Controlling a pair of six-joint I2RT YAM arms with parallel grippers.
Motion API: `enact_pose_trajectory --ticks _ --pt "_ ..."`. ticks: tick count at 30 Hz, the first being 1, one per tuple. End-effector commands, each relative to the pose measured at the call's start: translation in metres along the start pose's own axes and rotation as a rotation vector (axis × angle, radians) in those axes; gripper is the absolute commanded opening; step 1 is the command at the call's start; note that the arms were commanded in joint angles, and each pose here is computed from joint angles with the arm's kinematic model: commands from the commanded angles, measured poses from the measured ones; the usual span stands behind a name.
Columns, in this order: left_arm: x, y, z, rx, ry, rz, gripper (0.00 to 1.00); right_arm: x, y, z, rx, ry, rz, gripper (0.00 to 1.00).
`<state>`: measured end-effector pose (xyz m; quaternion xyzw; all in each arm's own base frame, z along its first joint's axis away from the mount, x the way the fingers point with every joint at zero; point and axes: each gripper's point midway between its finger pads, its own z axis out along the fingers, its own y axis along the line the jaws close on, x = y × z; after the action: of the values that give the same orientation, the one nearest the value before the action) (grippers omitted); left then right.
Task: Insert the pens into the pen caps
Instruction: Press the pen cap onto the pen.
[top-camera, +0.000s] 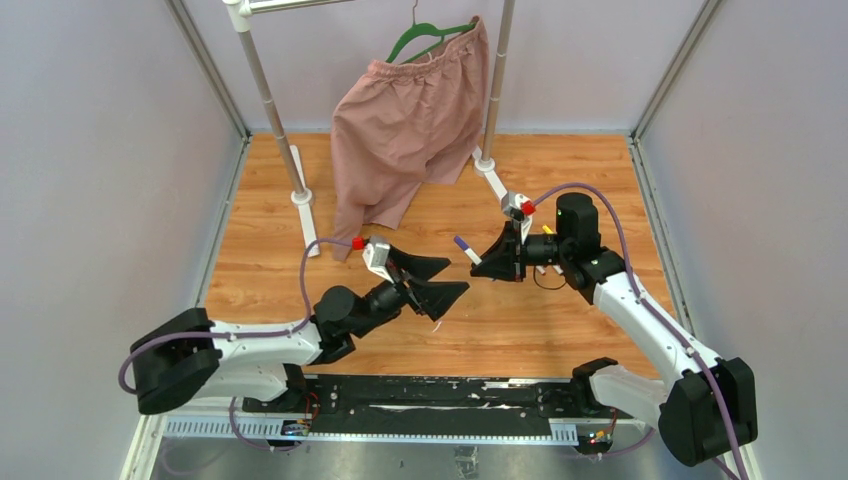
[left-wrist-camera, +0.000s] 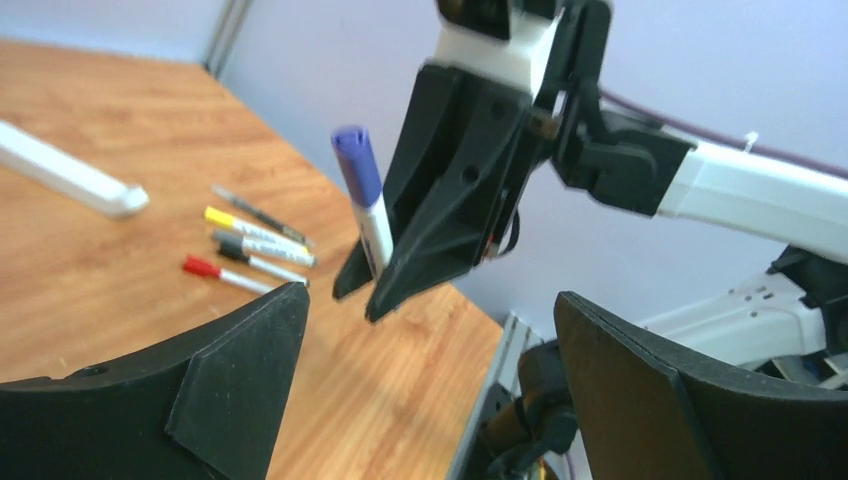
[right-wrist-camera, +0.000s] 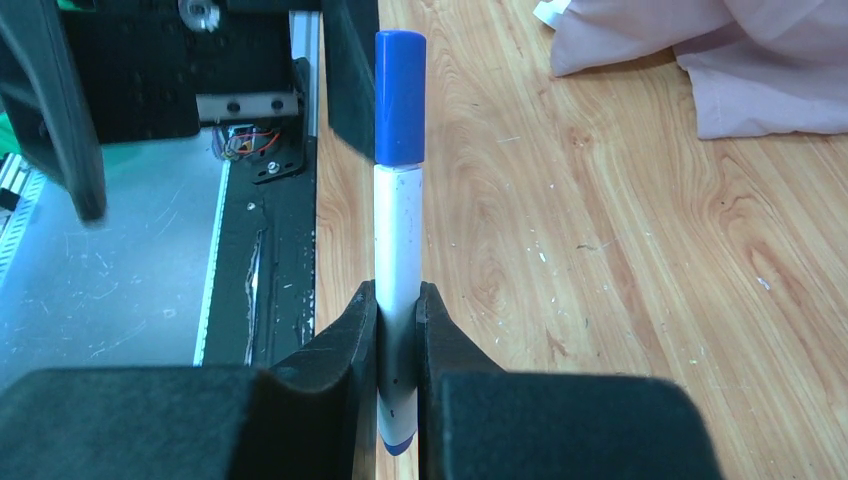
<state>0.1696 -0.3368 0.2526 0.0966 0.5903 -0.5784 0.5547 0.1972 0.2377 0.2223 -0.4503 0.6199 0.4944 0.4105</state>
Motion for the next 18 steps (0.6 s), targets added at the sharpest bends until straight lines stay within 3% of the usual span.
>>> enact_pose_trajectory --ticks 1,8,18 --pt "-0.029 -0.01 -0.007 0.066 -0.057 0.086 1.0 -0.01 0.015 -0.003 -0.069 -0.013 -0.05 0.0" --pt "-0.06 0.001 -0.008 0.039 -0.116 0.029 0.99 -0.009 0.02 -0.003 -0.103 -0.012 -0.058 0.0" --pt "-0.063 -0.001 0.019 0.079 -0.126 -0.063 0.85 -0.008 0.022 -0.003 -0.119 -0.011 -0.06 0.0"
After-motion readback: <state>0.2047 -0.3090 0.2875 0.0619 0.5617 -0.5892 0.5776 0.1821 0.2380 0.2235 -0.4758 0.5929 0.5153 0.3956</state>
